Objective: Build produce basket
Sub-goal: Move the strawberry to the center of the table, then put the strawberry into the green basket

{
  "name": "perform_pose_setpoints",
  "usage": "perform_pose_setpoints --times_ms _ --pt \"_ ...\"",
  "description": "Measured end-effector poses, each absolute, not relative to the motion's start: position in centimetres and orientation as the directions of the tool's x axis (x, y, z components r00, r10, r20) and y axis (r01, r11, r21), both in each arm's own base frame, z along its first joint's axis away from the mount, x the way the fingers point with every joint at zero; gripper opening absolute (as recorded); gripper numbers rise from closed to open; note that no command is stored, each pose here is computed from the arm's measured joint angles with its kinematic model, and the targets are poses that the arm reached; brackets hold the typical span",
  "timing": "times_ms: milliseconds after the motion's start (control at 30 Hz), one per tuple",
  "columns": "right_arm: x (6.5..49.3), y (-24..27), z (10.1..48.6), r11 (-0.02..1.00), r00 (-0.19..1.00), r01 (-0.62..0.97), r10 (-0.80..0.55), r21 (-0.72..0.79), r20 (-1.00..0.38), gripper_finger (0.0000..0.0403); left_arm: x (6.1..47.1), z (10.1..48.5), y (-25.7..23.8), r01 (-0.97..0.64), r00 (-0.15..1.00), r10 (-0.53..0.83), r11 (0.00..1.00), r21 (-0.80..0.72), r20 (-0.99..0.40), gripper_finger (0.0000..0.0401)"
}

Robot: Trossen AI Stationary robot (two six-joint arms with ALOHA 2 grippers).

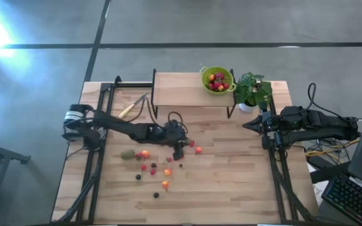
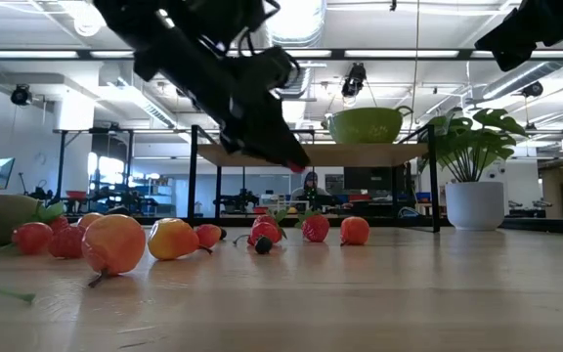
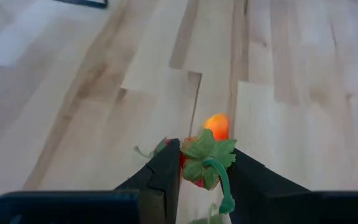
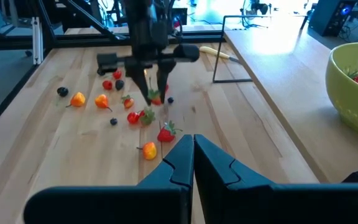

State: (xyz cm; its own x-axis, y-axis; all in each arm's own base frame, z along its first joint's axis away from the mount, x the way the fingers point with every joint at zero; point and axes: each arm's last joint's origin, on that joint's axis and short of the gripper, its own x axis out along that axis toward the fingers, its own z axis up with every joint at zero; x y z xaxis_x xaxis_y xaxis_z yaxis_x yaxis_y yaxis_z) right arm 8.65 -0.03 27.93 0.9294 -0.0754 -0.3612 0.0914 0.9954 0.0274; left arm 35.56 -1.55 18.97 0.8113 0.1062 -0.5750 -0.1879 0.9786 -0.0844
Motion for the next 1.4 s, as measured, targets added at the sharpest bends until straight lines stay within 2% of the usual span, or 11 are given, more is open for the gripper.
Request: perform_pose_setpoints --times_ms 333,933,1267,1400 --pt "8.7 0.0 27.9 0.995 0.929 0.091 -0.075 0.027 -0.362 0.0008 37.4 17.9 -1.6 -0.165 0.702 0.114 0.986 -0.005 -0.704 0.0105" --pt "8.6 0.0 27.9 0.995 0.929 0.091 -0.075 0.027 -0.361 0.0008 36.7 17.4 -1.5 -0.137 0.651 0.119 0.99 0.038 -0.749 0.0113" --pt "8.6 0.0 27.9 0.995 0.929 0.091 -0.075 0.027 -0.361 0.0008 36.7 17.4 -1.6 -0.128 0.649 0.106 0.991 0.029 -0.753 0.0184" --pt "8.6 0.0 27.9 0.995 0.929 0.091 -0.075 0.027 -0.361 0.0008 36.3 18.5 -1.7 -0.099 0.629 0.065 0.995 0.003 -0.775 0.0196"
